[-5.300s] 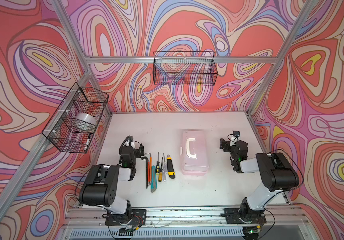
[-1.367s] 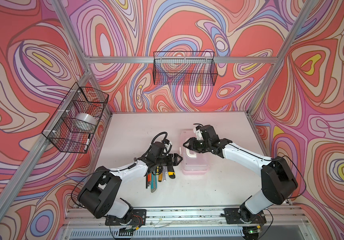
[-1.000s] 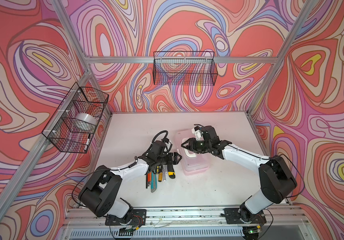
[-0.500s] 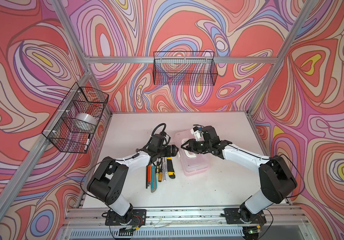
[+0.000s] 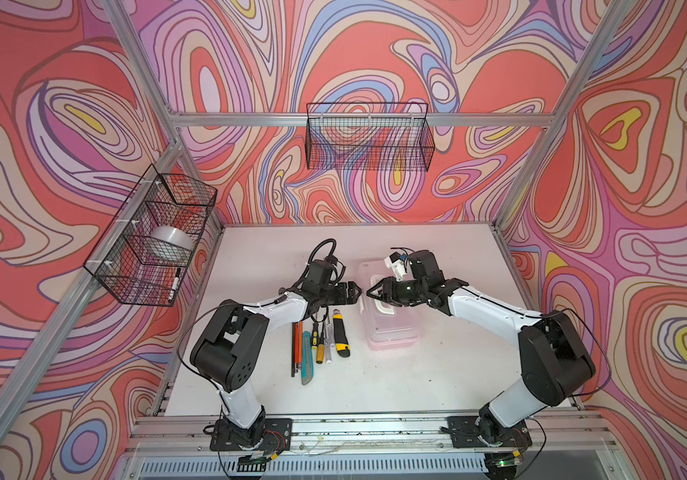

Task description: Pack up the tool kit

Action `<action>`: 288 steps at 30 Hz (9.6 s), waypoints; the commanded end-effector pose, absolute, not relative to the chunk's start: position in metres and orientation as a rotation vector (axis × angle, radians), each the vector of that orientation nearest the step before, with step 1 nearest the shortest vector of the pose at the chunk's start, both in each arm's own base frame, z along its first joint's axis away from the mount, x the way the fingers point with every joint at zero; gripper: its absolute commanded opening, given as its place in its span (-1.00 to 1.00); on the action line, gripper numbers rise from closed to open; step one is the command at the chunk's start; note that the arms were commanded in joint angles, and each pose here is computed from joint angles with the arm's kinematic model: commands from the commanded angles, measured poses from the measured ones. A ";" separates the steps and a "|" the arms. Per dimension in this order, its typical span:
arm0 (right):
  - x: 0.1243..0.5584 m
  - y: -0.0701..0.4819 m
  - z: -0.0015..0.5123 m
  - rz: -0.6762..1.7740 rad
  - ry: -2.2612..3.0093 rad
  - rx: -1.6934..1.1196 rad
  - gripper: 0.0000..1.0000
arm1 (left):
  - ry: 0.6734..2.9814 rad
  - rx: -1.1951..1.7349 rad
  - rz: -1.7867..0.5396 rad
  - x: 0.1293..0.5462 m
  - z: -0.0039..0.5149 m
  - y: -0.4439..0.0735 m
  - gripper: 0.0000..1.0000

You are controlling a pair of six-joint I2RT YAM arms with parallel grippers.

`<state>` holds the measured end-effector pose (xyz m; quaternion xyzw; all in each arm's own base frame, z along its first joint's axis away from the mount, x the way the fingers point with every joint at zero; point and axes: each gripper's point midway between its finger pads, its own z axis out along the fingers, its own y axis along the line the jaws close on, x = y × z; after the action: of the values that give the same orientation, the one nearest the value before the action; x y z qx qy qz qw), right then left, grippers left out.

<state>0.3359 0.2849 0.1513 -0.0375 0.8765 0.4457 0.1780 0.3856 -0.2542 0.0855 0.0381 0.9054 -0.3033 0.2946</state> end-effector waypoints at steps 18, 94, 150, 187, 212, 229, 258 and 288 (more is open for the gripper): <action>0.345 0.264 0.150 1.450 2.412 -0.014 -1.00 | 2.330 0.178 -0.950 0.375 0.120 -0.266 0.76; 0.363 0.212 0.104 1.793 2.314 0.204 -1.00 | 1.755 0.128 -1.994 0.339 0.247 -0.312 0.52; 0.351 0.242 0.164 1.223 2.434 -0.022 -1.00 | 2.606 -0.034 -0.909 0.338 0.069 -0.257 0.65; 0.347 0.228 0.238 1.935 2.011 0.027 -1.00 | 2.208 0.003 -1.322 0.371 0.200 -0.297 1.00; 0.340 0.228 0.213 1.994 2.022 0.069 -1.00 | 2.139 0.060 -1.485 0.390 0.215 -0.337 0.92; 0.343 0.222 0.204 1.761 2.173 0.061 -0.06 | 2.112 0.104 -1.522 0.391 0.230 -0.350 0.91; 0.341 0.108 0.259 0.697 2.202 0.246 0.96 | 2.063 0.229 -1.548 0.387 0.267 -0.388 0.91; 0.333 0.082 0.268 0.480 2.234 0.231 0.76 | 2.150 0.256 -1.405 0.399 0.242 -0.404 0.93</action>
<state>0.3305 0.0795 0.2570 0.1090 0.8915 0.1855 0.3987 0.3952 -0.4201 0.2298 0.0904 0.8004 -0.5409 0.2421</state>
